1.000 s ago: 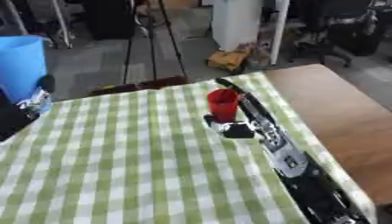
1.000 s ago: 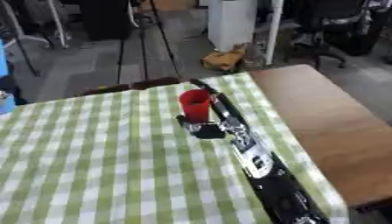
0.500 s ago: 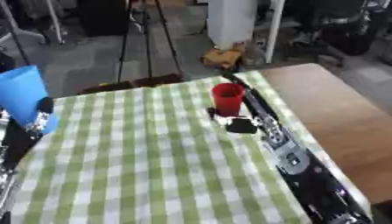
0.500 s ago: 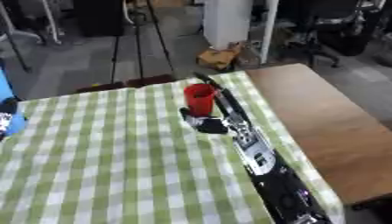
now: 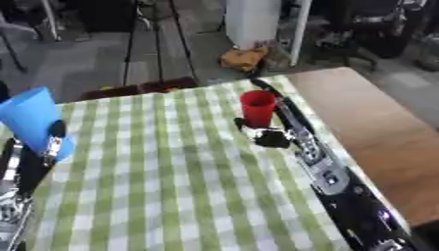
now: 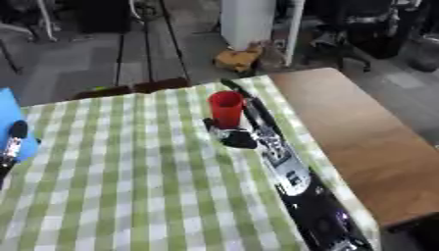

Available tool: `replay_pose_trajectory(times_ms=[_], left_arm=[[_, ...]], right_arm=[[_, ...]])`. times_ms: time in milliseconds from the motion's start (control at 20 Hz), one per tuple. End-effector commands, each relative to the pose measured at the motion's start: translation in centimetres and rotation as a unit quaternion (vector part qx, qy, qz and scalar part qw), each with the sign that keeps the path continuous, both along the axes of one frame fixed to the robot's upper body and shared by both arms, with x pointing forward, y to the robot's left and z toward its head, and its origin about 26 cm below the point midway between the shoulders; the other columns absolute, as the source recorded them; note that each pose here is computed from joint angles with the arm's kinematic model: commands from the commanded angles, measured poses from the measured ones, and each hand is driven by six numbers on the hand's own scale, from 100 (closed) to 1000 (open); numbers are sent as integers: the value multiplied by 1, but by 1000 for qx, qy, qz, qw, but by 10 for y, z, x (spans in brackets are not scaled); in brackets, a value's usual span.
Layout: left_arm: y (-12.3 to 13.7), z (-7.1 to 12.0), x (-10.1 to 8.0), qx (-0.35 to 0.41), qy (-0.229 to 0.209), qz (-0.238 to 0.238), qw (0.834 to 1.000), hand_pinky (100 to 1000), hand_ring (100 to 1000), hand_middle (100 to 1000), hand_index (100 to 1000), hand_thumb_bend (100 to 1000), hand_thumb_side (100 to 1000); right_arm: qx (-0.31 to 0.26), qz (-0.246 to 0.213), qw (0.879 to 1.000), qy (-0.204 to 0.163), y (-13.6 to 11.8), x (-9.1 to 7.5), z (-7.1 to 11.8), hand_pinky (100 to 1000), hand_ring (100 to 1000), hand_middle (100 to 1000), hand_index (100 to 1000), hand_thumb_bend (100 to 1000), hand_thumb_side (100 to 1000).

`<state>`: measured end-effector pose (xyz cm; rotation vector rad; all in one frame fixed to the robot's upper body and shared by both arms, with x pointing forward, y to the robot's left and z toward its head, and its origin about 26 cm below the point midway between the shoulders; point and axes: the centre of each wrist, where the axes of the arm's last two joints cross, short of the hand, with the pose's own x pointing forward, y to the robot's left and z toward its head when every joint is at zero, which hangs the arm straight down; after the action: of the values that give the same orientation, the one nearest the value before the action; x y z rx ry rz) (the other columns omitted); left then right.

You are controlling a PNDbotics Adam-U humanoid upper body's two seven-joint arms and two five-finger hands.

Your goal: Pour the contents of one cup into another cup.

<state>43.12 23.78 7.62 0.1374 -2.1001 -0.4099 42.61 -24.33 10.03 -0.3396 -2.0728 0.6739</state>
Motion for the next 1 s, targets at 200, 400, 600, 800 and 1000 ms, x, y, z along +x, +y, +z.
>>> replay_pose_trajectory(times_ms=[200, 400, 600, 800, 1000], left_arm=[[2, -1, 4, 23, -10, 7, 1000, 585, 366, 405, 732, 100, 728], [2, -12, 2, 32, -1, 12, 999, 588, 371, 409, 731, 100, 775], [5, -22, 1, 31, 8, 32, 999, 593, 384, 419, 735, 100, 785], [13, -25, 2, 64, 5, 58, 996, 618, 429, 467, 762, 144, 764], [18, -25, 2, 108, -4, 79, 991, 645, 467, 502, 779, 306, 718]], right_arm=[[-11, -4, 1000, -15, -3, 3, 11, 729, 281, 462, 981, 100, 202], [-16, -2, 1000, -10, -2, 3, 8, 729, 278, 459, 979, 100, 210], [-18, -3, 1000, -5, -3, 2, 5, 729, 277, 458, 977, 100, 212], [-18, -4, 1000, -3, -4, 2, 3, 729, 276, 457, 973, 100, 213], [-18, -5, 1000, -3, -5, 1, 3, 729, 276, 457, 972, 100, 213]])
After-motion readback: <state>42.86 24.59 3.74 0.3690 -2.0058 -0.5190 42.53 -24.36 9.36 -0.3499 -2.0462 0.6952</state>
